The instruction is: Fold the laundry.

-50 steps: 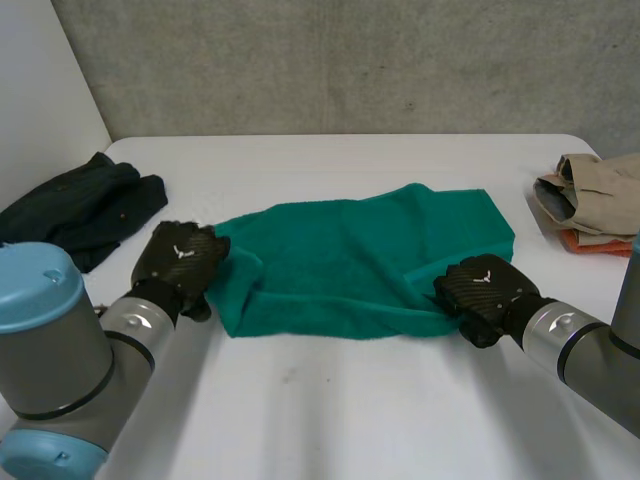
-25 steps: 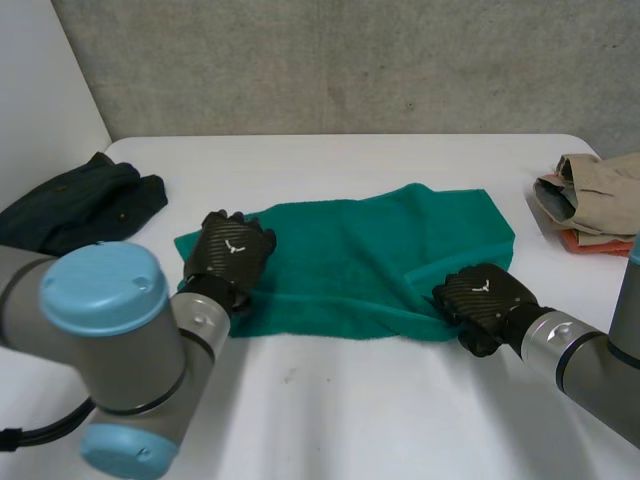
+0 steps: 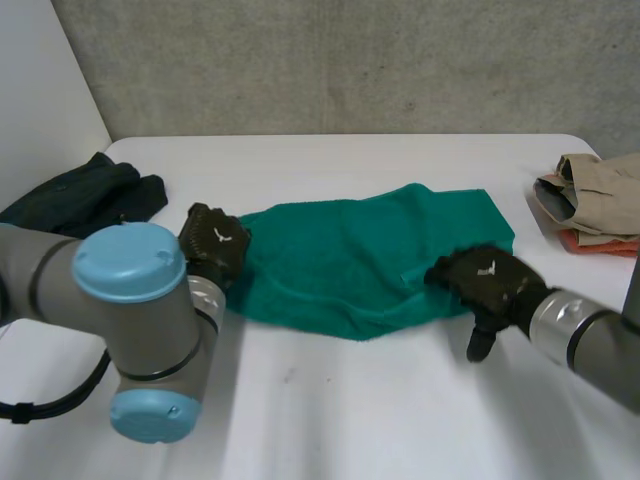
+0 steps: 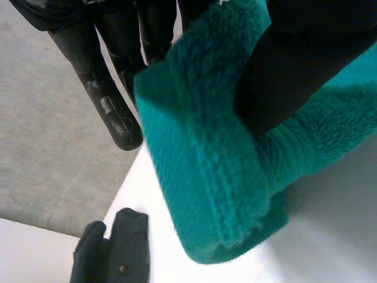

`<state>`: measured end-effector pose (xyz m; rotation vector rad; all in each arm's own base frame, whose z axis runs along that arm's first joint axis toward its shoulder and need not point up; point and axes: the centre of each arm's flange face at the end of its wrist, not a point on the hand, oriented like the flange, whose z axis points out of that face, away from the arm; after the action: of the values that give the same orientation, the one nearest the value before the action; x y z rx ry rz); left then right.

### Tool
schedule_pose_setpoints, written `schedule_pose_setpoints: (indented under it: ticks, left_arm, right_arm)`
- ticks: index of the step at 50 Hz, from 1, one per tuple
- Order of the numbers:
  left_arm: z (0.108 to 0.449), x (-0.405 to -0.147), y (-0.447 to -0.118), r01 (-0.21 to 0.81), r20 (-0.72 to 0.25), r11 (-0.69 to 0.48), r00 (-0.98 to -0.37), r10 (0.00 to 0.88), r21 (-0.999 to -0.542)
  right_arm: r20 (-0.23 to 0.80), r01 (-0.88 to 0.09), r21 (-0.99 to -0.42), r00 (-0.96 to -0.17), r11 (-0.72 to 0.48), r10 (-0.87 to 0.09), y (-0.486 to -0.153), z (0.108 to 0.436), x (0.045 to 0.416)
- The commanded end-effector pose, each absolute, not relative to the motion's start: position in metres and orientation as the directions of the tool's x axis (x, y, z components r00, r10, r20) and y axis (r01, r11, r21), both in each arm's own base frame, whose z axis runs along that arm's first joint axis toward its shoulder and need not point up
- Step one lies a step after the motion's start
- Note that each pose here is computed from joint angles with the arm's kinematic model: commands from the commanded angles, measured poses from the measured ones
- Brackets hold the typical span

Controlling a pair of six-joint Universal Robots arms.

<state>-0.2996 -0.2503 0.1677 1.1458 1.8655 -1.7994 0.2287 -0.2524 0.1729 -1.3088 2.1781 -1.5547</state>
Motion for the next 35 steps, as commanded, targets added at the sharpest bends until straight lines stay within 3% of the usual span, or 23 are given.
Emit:
schedule_pose_setpoints:
  ticks: [1,14,27,35]
  left_arm:
    - [0.185,-0.289,-0.235,0.657,-0.660,-0.133,-0.681,0.318,-0.742]
    - [0.169,-0.280,-0.221,0.681,-0.664,-0.097,-0.657,0.356,-0.726]
    - [0.175,-0.276,-0.223,0.675,-0.662,-0.098,-0.668,0.340,-0.732]
    - [0.175,-0.276,-0.223,0.674,-0.662,-0.099,-0.668,0.341,-0.732]
  right_arm:
    - [0.460,-0.544,-0.833,-0.583,-0.099,-0.669,-0.281,0.229,0.238]
    - [0.510,-0.705,-0.695,-0.344,-0.141,-0.788,-0.332,0.183,0.257]
    - [0.480,-0.716,-0.686,-0.313,-0.128,-0.819,-0.349,0.139,0.267]
    - [0.481,-0.717,-0.685,-0.316,-0.126,-0.818,-0.354,0.131,0.270]
